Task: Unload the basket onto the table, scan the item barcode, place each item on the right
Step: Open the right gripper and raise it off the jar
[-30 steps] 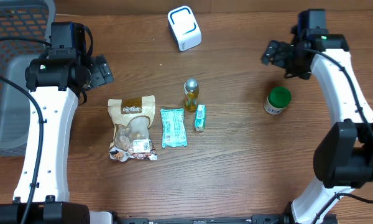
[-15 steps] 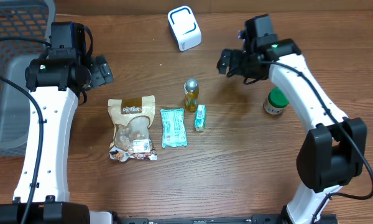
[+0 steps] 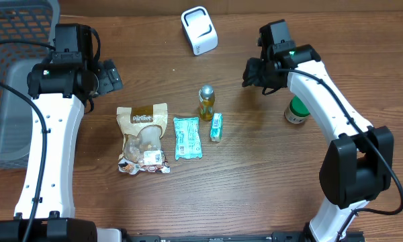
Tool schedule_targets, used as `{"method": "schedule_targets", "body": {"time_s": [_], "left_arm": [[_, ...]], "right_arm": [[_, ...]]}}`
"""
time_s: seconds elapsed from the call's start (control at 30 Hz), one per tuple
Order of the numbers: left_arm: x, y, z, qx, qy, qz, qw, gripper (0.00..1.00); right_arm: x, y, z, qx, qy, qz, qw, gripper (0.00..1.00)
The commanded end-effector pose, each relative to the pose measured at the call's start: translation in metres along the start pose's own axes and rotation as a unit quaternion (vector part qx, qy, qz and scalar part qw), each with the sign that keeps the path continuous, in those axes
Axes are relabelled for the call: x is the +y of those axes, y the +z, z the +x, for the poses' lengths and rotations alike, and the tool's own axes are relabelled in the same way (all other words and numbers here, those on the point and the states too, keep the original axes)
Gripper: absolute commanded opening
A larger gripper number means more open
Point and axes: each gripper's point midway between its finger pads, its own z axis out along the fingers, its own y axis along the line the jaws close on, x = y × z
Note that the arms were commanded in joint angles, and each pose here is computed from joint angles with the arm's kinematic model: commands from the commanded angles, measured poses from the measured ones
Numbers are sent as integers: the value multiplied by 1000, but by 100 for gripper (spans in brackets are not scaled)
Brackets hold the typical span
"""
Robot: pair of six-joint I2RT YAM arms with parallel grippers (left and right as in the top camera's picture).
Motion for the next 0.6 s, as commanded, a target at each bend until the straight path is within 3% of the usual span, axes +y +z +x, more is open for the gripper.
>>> {"method": "schedule_targets", "body": {"time_s": [0.0, 0.2, 0.57], "left_arm": [[1, -2, -2, -6, 13, -3, 1000, 100], [1, -2, -2, -6, 13, -3, 1000, 100], [1, -2, -2, -6, 13, -3, 1000, 100]], "right_arm": [[-26, 8, 6, -5, 16, 64, 998, 52], [-57, 16, 16, -7, 32, 130, 991, 52], [-87, 19, 21, 10, 59, 148, 987, 52]]}}
